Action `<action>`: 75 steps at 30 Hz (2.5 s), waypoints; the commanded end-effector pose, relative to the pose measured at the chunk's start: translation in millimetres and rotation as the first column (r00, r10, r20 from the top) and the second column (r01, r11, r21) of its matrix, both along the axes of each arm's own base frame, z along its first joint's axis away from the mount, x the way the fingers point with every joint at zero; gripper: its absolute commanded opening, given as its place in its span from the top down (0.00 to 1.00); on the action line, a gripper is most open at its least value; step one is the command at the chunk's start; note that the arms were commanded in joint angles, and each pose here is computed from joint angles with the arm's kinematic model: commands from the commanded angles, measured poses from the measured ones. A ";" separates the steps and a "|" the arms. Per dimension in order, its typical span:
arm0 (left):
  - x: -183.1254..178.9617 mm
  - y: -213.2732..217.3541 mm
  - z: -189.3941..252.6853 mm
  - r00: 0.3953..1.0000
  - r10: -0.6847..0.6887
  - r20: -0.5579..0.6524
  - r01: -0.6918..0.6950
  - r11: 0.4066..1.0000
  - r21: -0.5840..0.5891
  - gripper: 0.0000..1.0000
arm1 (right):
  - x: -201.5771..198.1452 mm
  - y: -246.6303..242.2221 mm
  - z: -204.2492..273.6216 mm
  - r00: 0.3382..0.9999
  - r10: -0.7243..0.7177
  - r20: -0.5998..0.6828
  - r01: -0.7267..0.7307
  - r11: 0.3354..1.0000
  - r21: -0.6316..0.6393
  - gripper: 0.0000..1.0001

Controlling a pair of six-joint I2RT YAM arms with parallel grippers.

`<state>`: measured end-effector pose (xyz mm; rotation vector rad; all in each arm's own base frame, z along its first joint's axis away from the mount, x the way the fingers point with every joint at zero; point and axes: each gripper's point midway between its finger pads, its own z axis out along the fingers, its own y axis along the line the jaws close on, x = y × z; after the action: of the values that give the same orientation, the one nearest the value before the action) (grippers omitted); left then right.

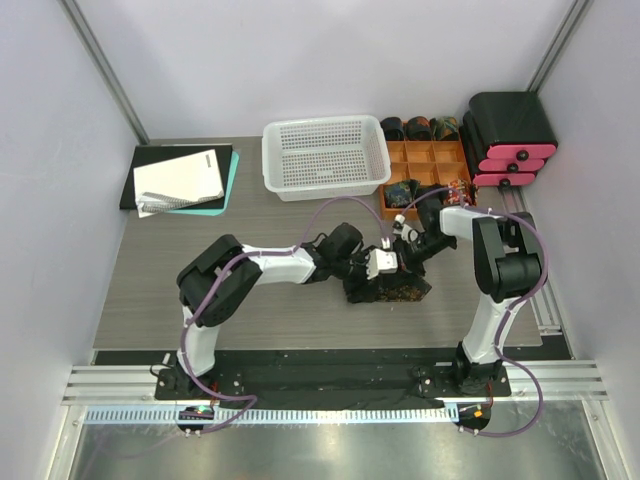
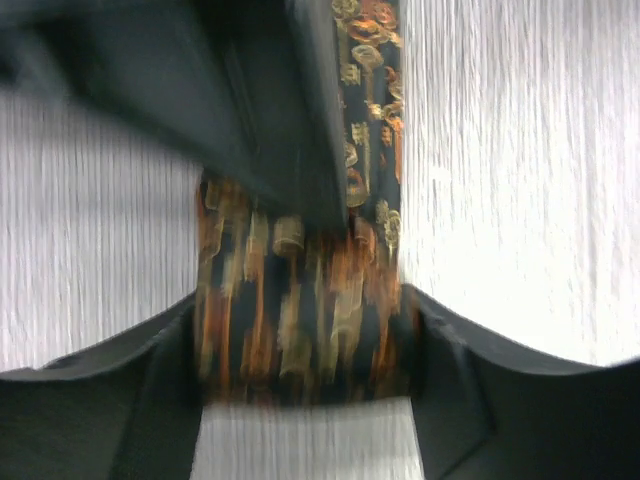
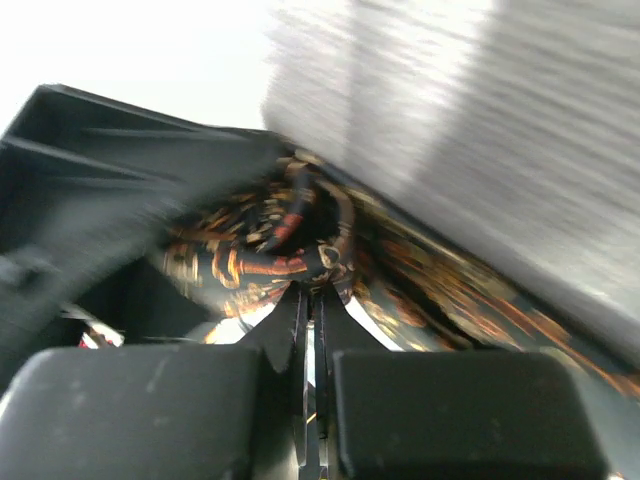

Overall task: Roll the ties
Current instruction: Roll the tie at the center of the board.

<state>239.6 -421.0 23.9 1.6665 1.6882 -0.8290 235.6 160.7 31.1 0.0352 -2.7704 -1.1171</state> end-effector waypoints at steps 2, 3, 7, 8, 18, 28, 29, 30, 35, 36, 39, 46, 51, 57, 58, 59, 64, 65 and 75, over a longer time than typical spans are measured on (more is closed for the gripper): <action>6.3 41.9 18.3 0.989 0.104 -0.106 -0.103 0.995 0.013 0.25 | 2.1 -28.1 -37.6 0.999 0.037 0.011 -0.035 0.981 -0.188 0.99; 8.9 40.6 26.7 0.990 0.102 -0.097 -0.104 0.995 -0.014 0.24 | 0.7 -30.2 -43.3 0.999 0.041 -0.004 -0.041 0.978 -0.205 0.99; 4.0 39.2 36.0 0.993 0.067 -0.099 -0.072 0.996 -0.053 0.21 | 3.6 -31.9 -50.7 0.998 0.055 -0.016 -0.057 0.974 -0.221 0.99; 5.3 35.5 36.9 0.993 0.062 -0.098 -0.069 0.995 -0.071 0.20 | 4.3 -32.5 -52.4 0.998 0.055 -0.020 -0.059 0.972 -0.226 0.99; -0.9 8.1 38.6 0.996 -0.083 0.011 0.084 0.983 -0.164 0.14 | 14.5 -25.0 -58.8 0.995 0.102 -0.011 -0.102 0.966 -0.237 0.99; -11.6 -15.8 41.0 0.992 -0.129 0.013 0.130 0.976 -0.174 0.45 | 17.3 -0.4 -61.2 0.987 0.158 0.014 -0.152 0.967 -0.203 0.99; -12.1 -18.8 43.5 0.991 -0.129 0.018 0.130 0.976 -0.176 0.48 | 16.9 1.9 -61.0 0.987 0.158 0.014 -0.152 0.968 -0.197 0.99; -11.8 -20.4 42.5 0.992 -0.123 0.019 0.125 0.977 -0.172 0.50 | 16.3 5.9 -60.1 0.986 0.165 0.017 -0.159 0.969 -0.188 0.99; -13.8 -24.4 14.6 0.996 -0.094 -0.001 0.093 0.989 -0.111 0.60 | 16.9 16.1 -56.1 0.984 0.176 0.035 -0.169 0.975 -0.147 0.99; -13.5 -24.2 8.1 0.996 -0.086 -0.001 0.085 0.992 -0.096 0.60 | 16.6 17.1 -54.6 0.984 0.175 0.036 -0.169 0.976 -0.139 0.99; -11.4 -16.4 -23.9 0.999 -0.042 -0.016 0.041 0.999 -0.009 0.61 | 17.4 25.0 -48.5 0.984 0.174 0.045 -0.169 0.981 -0.099 0.99; -23.1 30.8 -79.8 0.998 0.048 -0.045 -0.037 0.973 0.227 0.68 | 17.1 40.5 -21.0 0.983 0.166 0.080 -0.168 0.986 0.009 0.97; -43.4 65.6 -99.8 0.994 0.073 -0.083 -0.039 0.933 0.357 0.73 | 12.0 42.4 -8.2 0.982 0.164 0.091 -0.168 0.985 0.042 0.91; -54.8 89.6 -118.7 0.991 0.092 -0.101 -0.036 0.890 0.455 0.75 | 18.0 29.7 -2.3 0.980 0.179 0.088 -0.181 0.983 0.018 0.83; -55.3 92.7 -119.8 0.991 0.088 -0.100 -0.032 0.883 0.468 0.75 | 20.0 27.1 -0.8 0.981 0.173 0.085 -0.175 0.984 0.017 0.82; -56.7 96.3 -123.5 0.991 0.090 -0.103 -0.029 0.876 0.482 0.75 | 20.7 25.8 1.6 0.981 0.174 0.086 -0.176 0.984 0.019 0.79; -60.5 106.1 -127.9 0.992 0.070 -0.109 -0.003 0.855 0.518 0.78 | 30.3 15.0 23.7 0.983 0.151 0.100 -0.154 0.988 0.024 0.74; -61.1 107.1 -128.3 0.991 0.069 -0.112 0.000 0.853 0.522 0.78 | 30.7 12.9 27.0 0.984 0.147 0.101 -0.150 0.988 0.026 0.74; -62.4 104.8 -131.6 0.989 0.057 -0.133 0.023 0.847 0.532 0.78 | 27.0 3.7 65.5 0.990 0.088 0.107 -0.100 0.990 0.103 0.57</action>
<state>233.6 -425.5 9.2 1.6824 1.7255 -0.7385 265.1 151.8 55.3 0.2109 -2.7770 -1.1148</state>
